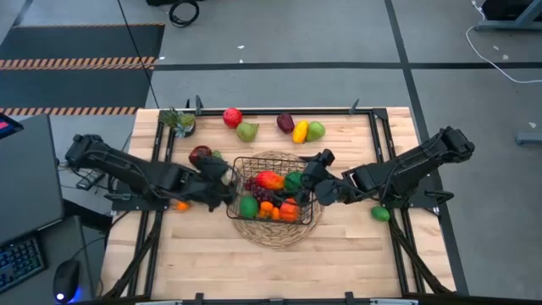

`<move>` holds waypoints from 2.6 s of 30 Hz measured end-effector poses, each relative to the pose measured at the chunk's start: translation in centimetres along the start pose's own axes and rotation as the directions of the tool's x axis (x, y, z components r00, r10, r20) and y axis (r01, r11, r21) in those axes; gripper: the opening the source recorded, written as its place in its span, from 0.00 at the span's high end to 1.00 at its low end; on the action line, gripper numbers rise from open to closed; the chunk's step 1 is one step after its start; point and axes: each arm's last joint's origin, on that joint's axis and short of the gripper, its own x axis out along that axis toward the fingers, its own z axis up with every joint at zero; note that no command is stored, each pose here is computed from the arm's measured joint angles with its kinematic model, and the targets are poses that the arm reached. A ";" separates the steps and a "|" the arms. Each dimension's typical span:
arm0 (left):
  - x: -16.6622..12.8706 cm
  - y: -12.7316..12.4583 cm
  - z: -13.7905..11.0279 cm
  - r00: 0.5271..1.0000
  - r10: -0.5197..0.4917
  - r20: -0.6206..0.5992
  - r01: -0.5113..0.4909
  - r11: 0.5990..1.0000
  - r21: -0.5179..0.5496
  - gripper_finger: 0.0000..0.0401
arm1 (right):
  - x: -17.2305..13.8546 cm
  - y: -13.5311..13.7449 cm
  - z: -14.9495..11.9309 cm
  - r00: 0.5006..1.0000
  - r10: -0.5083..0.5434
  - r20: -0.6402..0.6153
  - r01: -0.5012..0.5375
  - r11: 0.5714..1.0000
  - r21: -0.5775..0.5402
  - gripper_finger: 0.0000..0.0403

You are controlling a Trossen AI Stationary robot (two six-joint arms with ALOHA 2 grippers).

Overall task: Build produce basket
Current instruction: Put the bottom dark red apple into the black wire basket

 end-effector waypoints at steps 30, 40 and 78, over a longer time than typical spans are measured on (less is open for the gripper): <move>5.2 13.0 1.0 0.767 0.224 -0.601 -0.049 0.955 0.294 0.16 | -3.5 0.4 -0.7 0.999 0.042 -0.006 -0.042 0.999 0.017 0.06; 8.7 16.2 -3.5 0.700 0.150 -0.698 0.025 0.972 0.234 0.16 | -3.2 -0.2 -0.8 1.000 0.001 -0.005 -0.001 1.000 0.007 0.06; 12.6 17.9 -5.2 0.760 0.136 -0.635 -0.053 0.988 0.148 0.24 | 0.2 -3.2 -0.6 0.989 -0.141 -0.052 0.137 0.987 -0.086 0.10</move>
